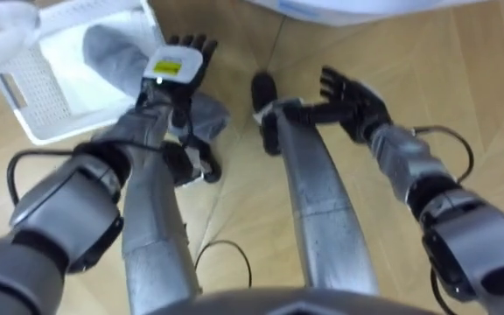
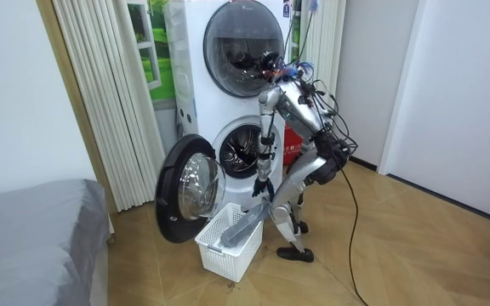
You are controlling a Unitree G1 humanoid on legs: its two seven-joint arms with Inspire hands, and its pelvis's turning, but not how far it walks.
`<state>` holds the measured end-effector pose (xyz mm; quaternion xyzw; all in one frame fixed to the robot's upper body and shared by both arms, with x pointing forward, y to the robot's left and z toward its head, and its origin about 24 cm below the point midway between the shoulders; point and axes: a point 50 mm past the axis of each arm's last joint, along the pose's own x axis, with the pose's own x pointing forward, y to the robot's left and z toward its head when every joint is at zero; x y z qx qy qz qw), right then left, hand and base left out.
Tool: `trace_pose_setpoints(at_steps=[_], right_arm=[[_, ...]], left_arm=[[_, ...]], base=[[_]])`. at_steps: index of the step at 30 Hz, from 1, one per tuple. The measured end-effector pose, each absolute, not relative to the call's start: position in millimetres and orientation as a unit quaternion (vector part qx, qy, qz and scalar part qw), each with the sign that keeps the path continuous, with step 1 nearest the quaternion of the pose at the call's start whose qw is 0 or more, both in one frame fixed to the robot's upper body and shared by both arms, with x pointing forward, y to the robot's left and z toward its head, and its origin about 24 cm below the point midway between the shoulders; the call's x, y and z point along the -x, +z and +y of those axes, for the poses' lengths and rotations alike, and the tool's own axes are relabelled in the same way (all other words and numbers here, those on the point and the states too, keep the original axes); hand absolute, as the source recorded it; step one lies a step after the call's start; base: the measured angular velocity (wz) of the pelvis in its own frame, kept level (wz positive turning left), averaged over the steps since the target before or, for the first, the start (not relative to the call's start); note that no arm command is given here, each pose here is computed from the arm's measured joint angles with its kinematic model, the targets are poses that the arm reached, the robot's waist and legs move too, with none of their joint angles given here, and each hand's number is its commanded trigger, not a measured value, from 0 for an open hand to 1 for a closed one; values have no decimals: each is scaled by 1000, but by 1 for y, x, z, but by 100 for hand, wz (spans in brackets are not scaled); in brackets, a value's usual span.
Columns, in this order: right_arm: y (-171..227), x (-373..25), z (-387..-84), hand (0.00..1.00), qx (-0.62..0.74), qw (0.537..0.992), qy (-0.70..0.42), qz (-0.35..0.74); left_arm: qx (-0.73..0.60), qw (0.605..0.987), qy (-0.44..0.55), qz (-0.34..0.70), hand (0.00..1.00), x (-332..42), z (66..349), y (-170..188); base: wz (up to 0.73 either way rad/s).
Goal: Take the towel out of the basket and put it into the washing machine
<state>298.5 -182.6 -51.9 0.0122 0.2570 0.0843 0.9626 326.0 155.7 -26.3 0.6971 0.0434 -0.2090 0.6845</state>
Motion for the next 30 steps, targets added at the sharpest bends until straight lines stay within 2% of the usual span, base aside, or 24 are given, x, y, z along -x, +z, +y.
trace_pose_setpoints(at_steps=[8,13,14,16,22,30], right_arm=[[-48,-303,-166,0,-15,964,106,243],[-47,-304,-165,0,-15,965,103,240],[-47,-305,-165,0,-15,965,103,240],[-47,-306,-167,0,-11,965,101,243],[-45,-307,-170,0,-1,965,98,243],[-46,-307,-173,0,4,964,94,248]], left_arm=[[-686,666,-266,123,0,-322,167,-34],[-683,652,-296,145,0,-322,164,-35],[-684,649,-298,147,3,-321,165,-36],[-687,640,-307,155,100,-322,165,-35],[-697,612,-327,180,100,-323,167,-35],[-701,601,-327,202,100,-325,166,-34]], base=[[0],[-1],[0],[0],[0],[1]])
